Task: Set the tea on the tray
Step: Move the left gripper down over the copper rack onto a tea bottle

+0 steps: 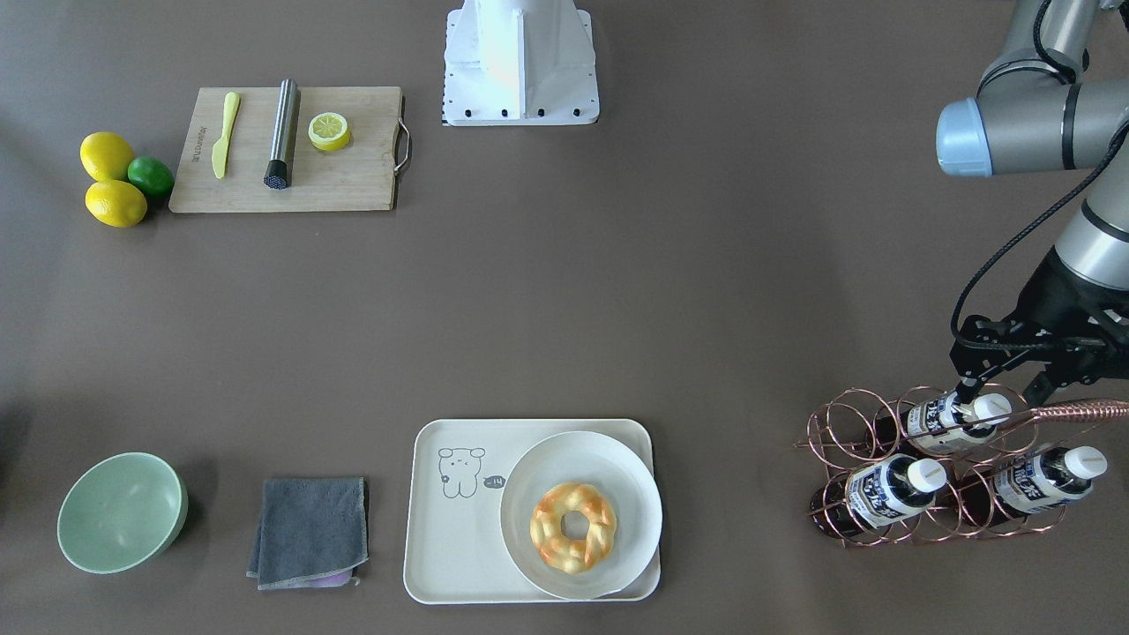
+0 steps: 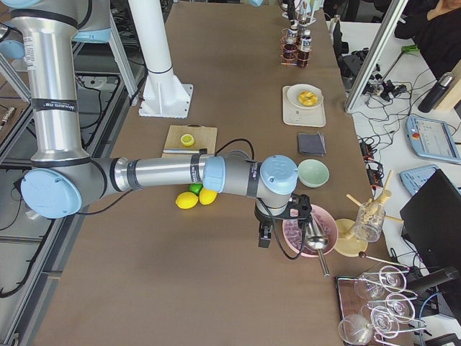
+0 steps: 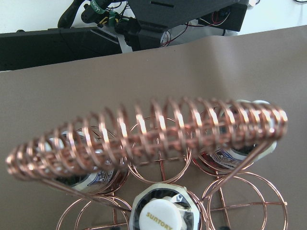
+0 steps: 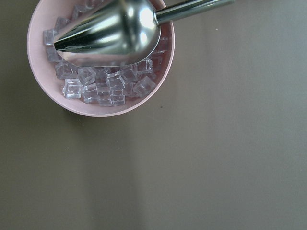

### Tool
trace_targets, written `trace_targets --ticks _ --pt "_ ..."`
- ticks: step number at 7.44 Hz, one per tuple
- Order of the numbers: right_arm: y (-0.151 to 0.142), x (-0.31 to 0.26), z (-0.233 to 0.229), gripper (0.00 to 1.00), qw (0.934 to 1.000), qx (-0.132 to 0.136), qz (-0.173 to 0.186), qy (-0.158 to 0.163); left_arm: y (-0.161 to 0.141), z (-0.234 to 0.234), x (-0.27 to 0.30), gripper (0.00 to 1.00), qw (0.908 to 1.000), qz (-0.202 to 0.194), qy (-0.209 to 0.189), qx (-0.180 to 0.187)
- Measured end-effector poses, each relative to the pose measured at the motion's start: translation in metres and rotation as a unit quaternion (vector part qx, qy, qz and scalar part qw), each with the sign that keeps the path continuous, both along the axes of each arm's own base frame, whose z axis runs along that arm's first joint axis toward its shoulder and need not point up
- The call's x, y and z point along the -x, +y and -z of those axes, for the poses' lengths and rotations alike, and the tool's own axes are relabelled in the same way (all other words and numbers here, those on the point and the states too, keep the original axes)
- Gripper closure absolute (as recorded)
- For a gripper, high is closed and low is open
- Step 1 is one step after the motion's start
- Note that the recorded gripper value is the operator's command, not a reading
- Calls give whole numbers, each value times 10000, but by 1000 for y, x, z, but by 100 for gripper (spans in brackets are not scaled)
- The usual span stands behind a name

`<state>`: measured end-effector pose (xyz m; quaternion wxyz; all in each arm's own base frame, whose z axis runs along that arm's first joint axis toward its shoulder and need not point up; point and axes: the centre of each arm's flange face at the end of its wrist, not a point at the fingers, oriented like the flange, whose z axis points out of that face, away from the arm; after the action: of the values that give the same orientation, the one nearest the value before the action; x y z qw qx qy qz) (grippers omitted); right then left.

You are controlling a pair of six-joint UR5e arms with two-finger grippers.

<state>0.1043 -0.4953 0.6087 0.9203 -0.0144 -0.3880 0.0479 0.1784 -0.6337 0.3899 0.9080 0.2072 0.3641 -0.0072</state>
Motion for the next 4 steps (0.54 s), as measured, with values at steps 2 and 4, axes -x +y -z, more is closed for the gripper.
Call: trace_targets --ticks 2,4 --pt "0 -1 -1 0 10000 13 -4 12 -6 -6 -2 26 10000 4 37 -61" --pt "1 -1 -4 0 10000 48 -5 14 -5 -9 -2 27 9999 0 69 -85"
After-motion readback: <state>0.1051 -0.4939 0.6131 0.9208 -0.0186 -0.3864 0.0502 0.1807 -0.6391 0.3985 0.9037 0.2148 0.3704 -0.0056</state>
